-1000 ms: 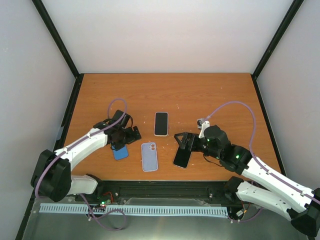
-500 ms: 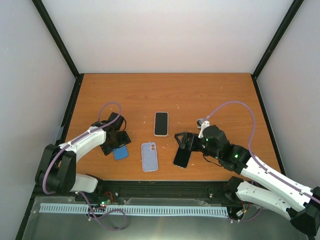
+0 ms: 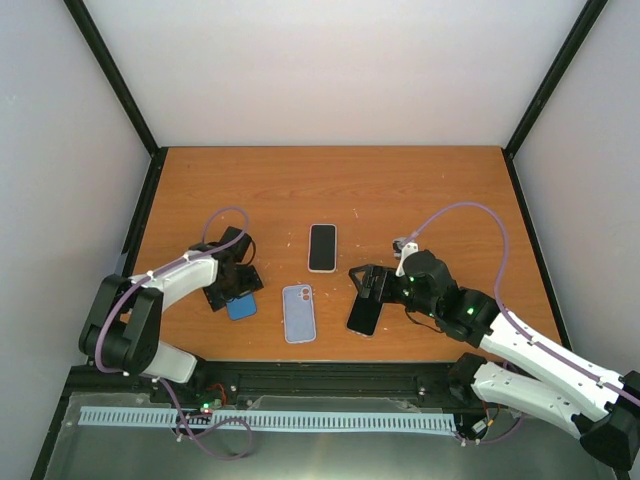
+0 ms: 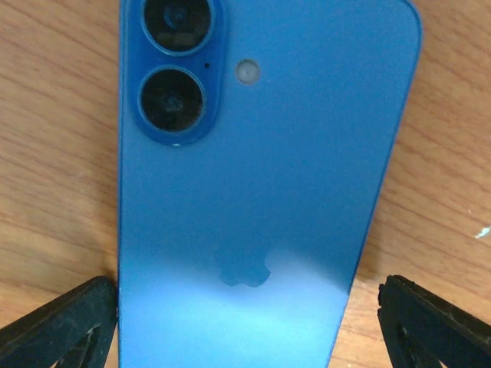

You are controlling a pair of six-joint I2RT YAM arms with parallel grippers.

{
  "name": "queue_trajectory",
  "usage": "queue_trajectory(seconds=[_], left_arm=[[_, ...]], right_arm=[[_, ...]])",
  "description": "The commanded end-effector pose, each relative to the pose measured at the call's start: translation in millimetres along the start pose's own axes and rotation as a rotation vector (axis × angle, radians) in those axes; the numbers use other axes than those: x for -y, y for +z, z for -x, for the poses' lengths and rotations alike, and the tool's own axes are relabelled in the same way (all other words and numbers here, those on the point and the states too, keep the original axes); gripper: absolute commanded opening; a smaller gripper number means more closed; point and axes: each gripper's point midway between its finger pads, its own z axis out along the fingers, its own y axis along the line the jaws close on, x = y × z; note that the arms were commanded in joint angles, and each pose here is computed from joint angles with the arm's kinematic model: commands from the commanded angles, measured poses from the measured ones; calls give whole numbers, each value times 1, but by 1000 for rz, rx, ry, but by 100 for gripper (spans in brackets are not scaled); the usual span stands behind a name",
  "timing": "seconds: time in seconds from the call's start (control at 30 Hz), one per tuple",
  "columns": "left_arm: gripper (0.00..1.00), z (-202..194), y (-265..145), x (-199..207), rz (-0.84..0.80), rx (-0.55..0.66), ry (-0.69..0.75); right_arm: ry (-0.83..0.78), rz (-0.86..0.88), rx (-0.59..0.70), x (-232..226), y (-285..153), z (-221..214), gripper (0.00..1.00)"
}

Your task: Put the phone into the phone case

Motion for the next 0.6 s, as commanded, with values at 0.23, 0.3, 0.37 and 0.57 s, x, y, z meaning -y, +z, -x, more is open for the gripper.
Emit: queue_trajectory(seconds=[0.23, 0.3, 0.37, 0.57], left_arm=[[89, 1, 16, -8, 61, -19, -2], [83, 2, 17, -7, 64, -19, 6], [76, 2, 17, -7, 64, -25, 16], [65, -1, 17, -1, 34, -47, 36]], right_arm=[[18, -11, 16, 2, -1, 3, 100], [17, -10, 15, 2, -2, 3, 100], [17, -9, 16, 3, -3, 3, 100], [23, 14, 22, -1, -5, 4, 100]])
